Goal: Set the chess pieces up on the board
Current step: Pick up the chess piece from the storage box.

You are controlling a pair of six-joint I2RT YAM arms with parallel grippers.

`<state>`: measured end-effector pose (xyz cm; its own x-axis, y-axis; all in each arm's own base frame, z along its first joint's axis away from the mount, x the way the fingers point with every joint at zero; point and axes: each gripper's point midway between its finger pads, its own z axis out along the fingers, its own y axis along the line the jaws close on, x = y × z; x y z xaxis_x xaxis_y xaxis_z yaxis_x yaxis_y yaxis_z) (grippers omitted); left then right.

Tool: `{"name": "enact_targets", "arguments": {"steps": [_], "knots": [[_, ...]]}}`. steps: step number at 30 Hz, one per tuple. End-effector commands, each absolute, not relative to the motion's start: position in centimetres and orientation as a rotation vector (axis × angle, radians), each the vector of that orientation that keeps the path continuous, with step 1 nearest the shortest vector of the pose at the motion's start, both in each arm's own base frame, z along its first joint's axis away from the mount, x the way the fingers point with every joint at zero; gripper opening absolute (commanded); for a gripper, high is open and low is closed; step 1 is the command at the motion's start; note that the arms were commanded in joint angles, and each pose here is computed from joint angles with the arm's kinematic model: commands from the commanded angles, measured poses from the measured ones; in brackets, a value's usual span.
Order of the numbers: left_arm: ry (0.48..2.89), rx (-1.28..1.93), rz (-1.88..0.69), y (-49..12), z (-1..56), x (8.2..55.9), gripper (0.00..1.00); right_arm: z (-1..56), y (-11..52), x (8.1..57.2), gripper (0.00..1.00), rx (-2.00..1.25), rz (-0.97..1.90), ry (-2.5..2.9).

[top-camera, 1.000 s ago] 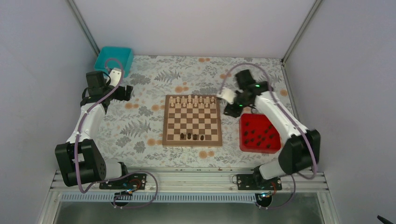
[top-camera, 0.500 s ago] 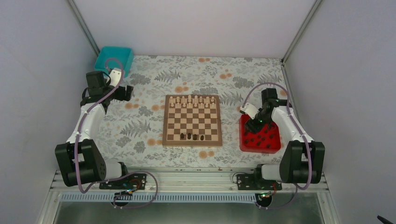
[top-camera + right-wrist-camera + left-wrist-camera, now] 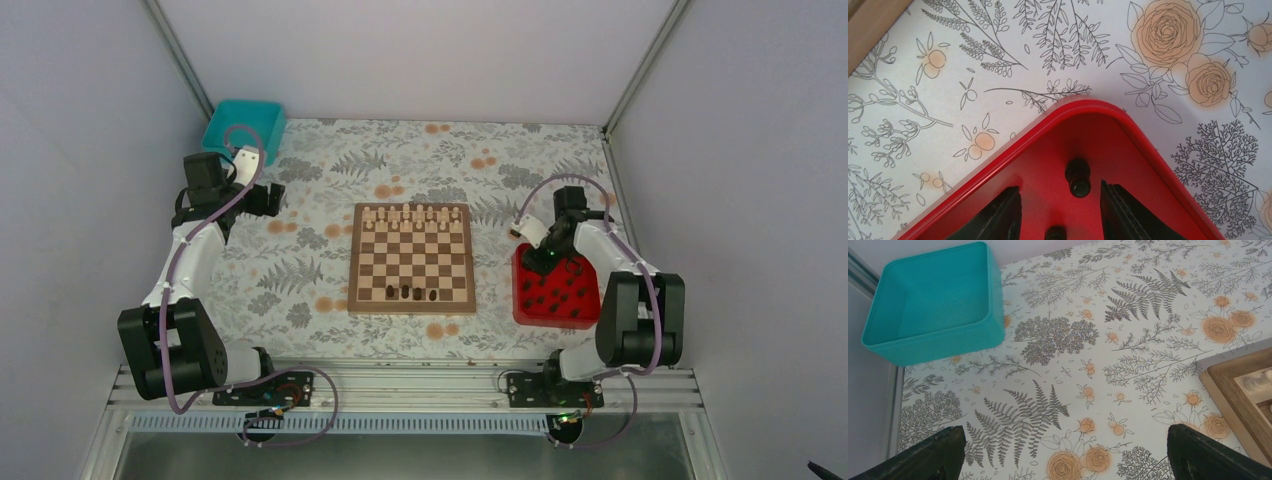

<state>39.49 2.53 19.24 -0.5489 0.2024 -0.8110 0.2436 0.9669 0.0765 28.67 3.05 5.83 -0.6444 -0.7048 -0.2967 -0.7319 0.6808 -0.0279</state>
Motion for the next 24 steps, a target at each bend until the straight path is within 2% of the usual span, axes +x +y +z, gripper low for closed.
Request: {"name": "enact_targets", "arguments": {"steps": [1, 20, 24], "knots": [[2.165, 0.316, -0.063, 2.6, 19.3, 39.5, 1.00, 5.0, 3.0, 29.2, 0.41, -1.107, 0.146, 2.611], [2.167, 0.319, -0.079, 2.4, 19.3, 39.4, 1.00, 2.5, 2.2, 28.4, 0.35, -1.088, 0.138, 2.667], [2.163, 0.318, -0.079, 2.4, 19.4, 39.4, 1.00, 2.1, 2.2, 28.5, 0.31, -1.083, 0.152, 2.666]]}}
